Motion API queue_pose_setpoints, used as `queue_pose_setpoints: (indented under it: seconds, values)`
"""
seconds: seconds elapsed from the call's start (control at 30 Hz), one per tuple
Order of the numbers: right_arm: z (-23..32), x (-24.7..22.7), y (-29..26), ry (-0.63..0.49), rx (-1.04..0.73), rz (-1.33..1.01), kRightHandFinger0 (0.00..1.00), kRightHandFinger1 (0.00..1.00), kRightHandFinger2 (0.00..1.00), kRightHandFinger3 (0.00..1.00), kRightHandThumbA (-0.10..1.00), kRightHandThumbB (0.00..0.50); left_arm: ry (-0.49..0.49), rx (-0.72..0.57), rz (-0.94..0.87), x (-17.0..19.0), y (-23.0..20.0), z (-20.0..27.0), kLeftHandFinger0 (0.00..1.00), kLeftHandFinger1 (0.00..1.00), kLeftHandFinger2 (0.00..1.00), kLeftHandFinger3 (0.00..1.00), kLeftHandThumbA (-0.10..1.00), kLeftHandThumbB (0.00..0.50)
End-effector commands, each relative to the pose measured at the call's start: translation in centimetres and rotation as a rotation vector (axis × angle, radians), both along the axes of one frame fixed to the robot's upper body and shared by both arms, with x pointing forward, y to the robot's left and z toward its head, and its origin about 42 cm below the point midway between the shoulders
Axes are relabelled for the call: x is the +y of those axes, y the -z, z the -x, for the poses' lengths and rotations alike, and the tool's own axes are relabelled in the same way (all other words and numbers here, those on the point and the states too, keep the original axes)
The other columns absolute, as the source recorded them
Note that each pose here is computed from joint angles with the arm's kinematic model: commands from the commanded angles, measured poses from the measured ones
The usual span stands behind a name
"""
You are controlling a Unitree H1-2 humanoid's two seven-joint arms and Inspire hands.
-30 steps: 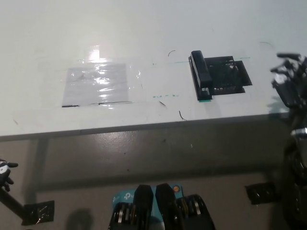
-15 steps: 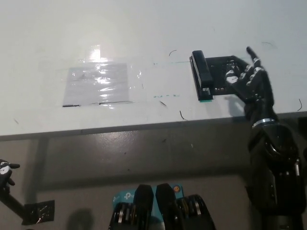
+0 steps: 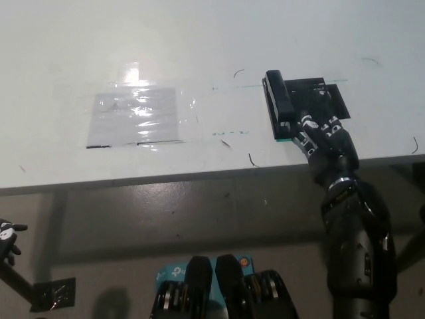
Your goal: A stapler is kept infront of the robot on the black mark on the desk and the robot uses its right hand to lift the top of the stapler to open it
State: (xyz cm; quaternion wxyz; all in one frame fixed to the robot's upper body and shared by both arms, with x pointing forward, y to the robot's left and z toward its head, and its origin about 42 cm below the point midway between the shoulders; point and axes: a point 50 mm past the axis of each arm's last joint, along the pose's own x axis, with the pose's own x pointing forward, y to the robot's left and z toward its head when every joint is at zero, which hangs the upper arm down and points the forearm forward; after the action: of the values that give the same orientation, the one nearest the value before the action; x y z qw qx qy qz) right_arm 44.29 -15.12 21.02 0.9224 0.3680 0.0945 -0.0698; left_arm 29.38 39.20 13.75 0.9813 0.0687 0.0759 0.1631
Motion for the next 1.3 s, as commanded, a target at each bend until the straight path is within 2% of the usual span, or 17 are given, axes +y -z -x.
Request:
queue_pose_setpoints:
  seconds: [0.0, 0.1, 0.2, 0.33, 0.4, 0.47, 0.53, 0.67, 0.77, 0.83, 0.9, 1.1, 1.17, 1.27]
  values:
    - [-0.6, 1.9, -3.0, 0.017, -0.004, -0.16, 0.78, 0.93, 1.0, 1.0, 0.63, 0.0, -0.017, -0.058, -0.01, 0.2, -1.3, -0.4, 0.19, 0.24, 0.49, 0.79, -0.1, 0.0]
    - [-0.1, 2.2, -2.5, 0.049, 0.027, -0.187, 0.79, 0.92, 1.0, 1.0, 0.62, 0.0, -0.017, -0.061, -0.01, 0.2, -1.1, -0.4, 0.19, 0.24, 0.47, 0.77, -0.1, 0.0]
    - [0.2, 2.5, -2.4, 0.049, 0.031, -0.202, 0.82, 0.95, 1.0, 1.0, 0.62, 0.0, -0.017, -0.059, -0.006, 0.2, -1.1, -0.5, 0.18, 0.22, 0.46, 0.76, -0.1, 0.0]
    - [0.0, 3.3, -2.3, 0.033, 0.048, -0.202, 0.76, 0.9, 1.0, 1.0, 0.56, 0.0, -0.019, -0.057, -0.015, 0.1, -1.2, -0.3, 0.16, 0.22, 0.47, 0.77, -0.1, 0.0]
    - [-0.1, 3.5, -2.4, 0.03, 0.051, -0.204, 0.76, 0.87, 0.98, 1.0, 0.55, 0.0, -0.014, -0.06, -0.016, 0.0, -1.2, -0.3, 0.17, 0.23, 0.46, 0.76, -0.1, 0.0]
    - [-0.4, 3.9, -2.7, 0.017, 0.044, -0.222, 0.8, 0.88, 0.99, 1.0, 0.54, 0.0, -0.011, -0.061, -0.014, 0.1, -1.2, -0.5, 0.15, 0.22, 0.45, 0.75, -0.1, 0.0]
    - [-0.6, 4.3, -2.6, 0.016, 0.055, -0.213, 0.76, 0.87, 0.98, 1.0, 0.54, 0.0, -0.013, -0.054, -0.021, 0.0, -1.3, -0.5, 0.16, 0.23, 0.48, 0.76, -0.1, 0.0]
    - [-0.6, 5.0, -2.1, 0.016, 0.07, -0.206, 0.76, 0.89, 0.98, 1.0, 0.54, 0.0, -0.015, -0.051, -0.009, 0.0, -1.3, -0.4, 0.17, 0.23, 0.48, 0.77, -0.1, 0.0]
    - [-0.7, 5.3, -2.0, 0.002, 0.059, -0.194, 0.76, 0.86, 0.97, 1.0, 0.51, 0.0, -0.013, -0.054, -0.007, 0.0, -1.3, -0.5, 0.17, 0.23, 0.47, 0.75, -0.1, 0.0]
    - [-1.3, 5.5, -2.3, -0.007, 0.061, -0.187, 0.72, 0.83, 0.95, 1.0, 0.5, 0.0, -0.011, -0.056, -0.006, 0.0, -1.3, -0.5, 0.17, 0.22, 0.46, 0.75, -0.1, 0.0]
    - [-1.7, 5.8, -2.5, -0.012, 0.056, -0.197, 0.73, 0.85, 0.97, 1.0, 0.5, 0.0, -0.012, -0.057, -0.004, -0.1, -1.3, -0.4, 0.17, 0.22, 0.46, 0.75, -0.1, 0.0]
    - [-2.8, 6.7, -3.5, -0.03, 0.039, -0.204, 0.67, 0.79, 0.9, 1.0, 0.49, 0.0, -0.013, -0.048, -0.001, -0.2, -0.9, -0.1, 0.18, 0.24, 0.45, 0.76, -0.1, 0.0]
    - [-3.3, 7.1, -4.2, -0.051, 0.018, -0.195, 0.67, 0.8, 0.92, 1.0, 0.5, 0.0, -0.022, -0.043, -0.001, -0.2, -0.7, 0.1, 0.15, 0.22, 0.46, 0.76, -0.1, 0.0]
    - [-3.8, 7.7, -5.9, -0.082, -0.023, -0.168, 0.69, 0.82, 0.95, 1.0, 0.5, 0.0, -0.028, -0.039, 0.01, -0.3, -0.5, 0.3, 0.18, 0.23, 0.47, 0.77, -0.07, 0.0]
